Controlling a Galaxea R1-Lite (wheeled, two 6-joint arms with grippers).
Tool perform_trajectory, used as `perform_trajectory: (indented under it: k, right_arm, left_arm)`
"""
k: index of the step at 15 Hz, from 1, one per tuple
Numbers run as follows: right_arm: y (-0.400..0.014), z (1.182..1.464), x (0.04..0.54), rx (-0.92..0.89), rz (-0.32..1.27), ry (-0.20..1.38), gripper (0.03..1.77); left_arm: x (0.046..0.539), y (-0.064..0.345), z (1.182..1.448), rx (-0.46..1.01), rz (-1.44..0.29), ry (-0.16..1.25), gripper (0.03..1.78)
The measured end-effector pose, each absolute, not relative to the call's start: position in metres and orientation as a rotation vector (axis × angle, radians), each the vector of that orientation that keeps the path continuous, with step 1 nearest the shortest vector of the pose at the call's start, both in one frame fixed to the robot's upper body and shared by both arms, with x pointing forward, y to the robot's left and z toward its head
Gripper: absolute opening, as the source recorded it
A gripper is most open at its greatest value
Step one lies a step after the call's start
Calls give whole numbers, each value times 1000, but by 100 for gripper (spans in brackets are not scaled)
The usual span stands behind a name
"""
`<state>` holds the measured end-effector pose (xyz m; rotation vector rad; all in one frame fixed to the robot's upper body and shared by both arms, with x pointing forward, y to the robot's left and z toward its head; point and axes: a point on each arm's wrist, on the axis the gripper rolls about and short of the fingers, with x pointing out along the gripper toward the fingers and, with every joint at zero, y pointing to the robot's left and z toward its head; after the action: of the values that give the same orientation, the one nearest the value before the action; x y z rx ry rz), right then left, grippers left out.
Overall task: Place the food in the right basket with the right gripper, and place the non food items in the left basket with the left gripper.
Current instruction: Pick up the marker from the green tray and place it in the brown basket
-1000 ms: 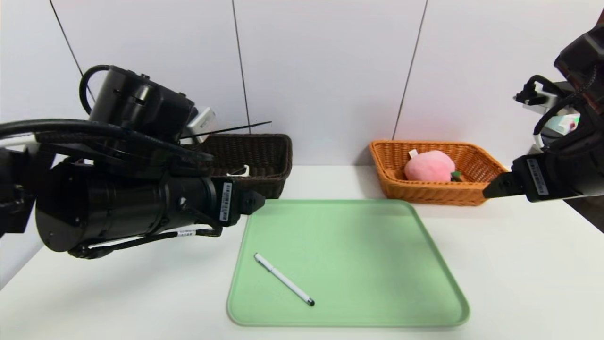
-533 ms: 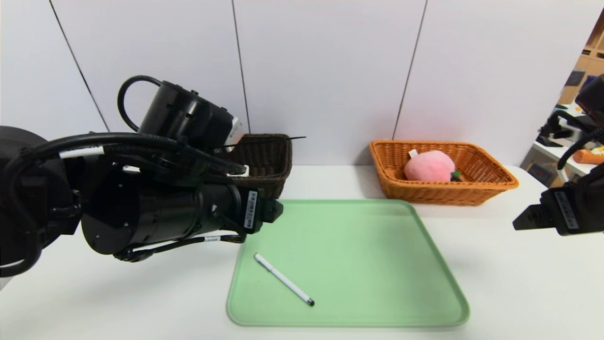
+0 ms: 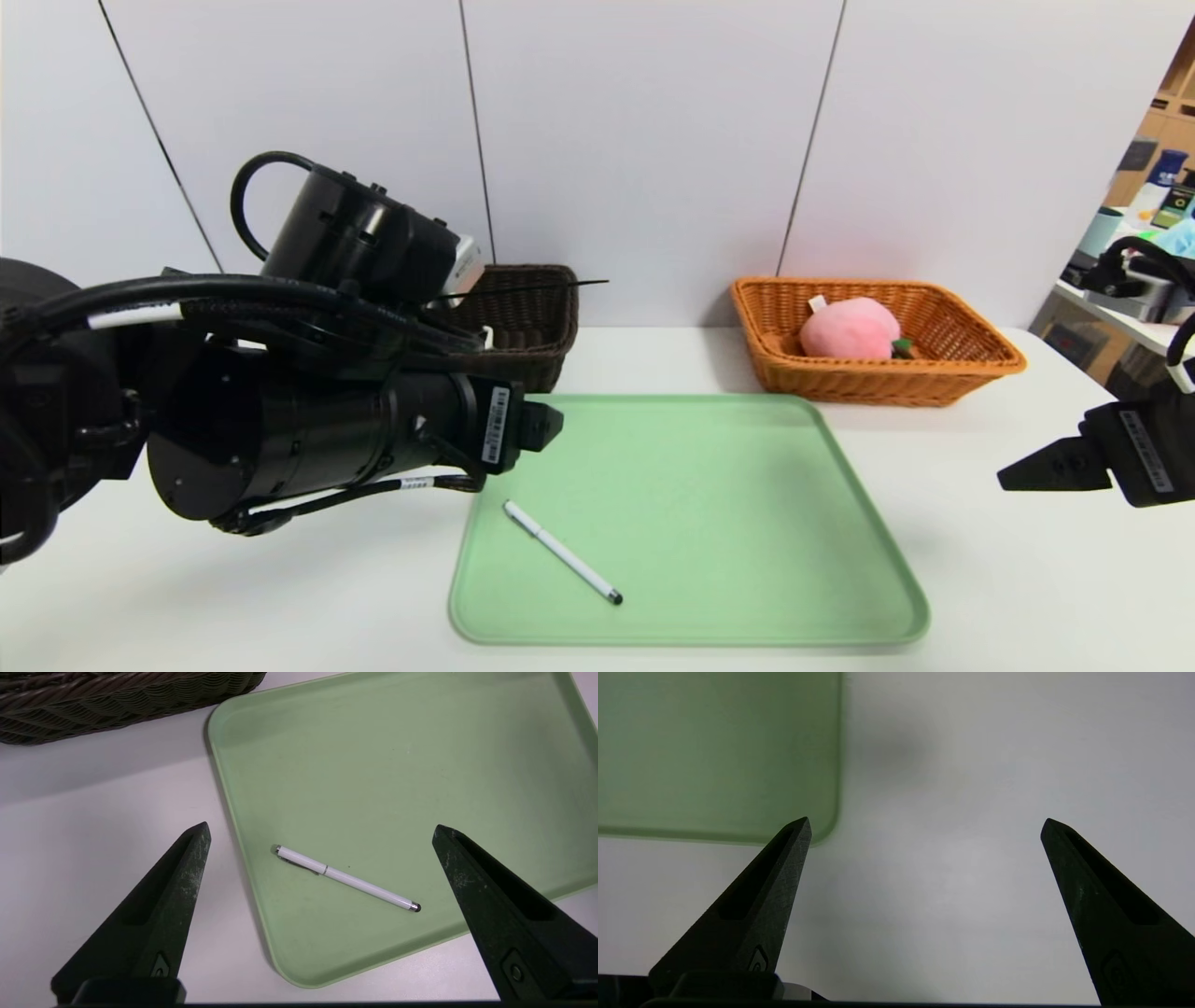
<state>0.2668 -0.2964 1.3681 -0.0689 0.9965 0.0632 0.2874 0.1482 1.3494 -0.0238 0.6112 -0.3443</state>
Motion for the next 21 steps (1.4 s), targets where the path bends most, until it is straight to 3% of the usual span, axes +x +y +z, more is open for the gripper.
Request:
perform_trajectory:
  k: [4,8,14,21]
  right_arm:
    - [-291,1346,279,-98,241,855,170]
    - [-289,1332,292,-114,222,697,170]
    - [-291,1330,291,-138,158,701,170]
    - [-296,1332,278,-144,138,714,170]
  left_arm:
    - [283,150,1348,-20,-350,614,169]
    - [280,150,1348,-20,-355,616,169]
    - [261,140,1341,-19,-370,727,169]
    - [259,106,1350,-209,-247,926,169]
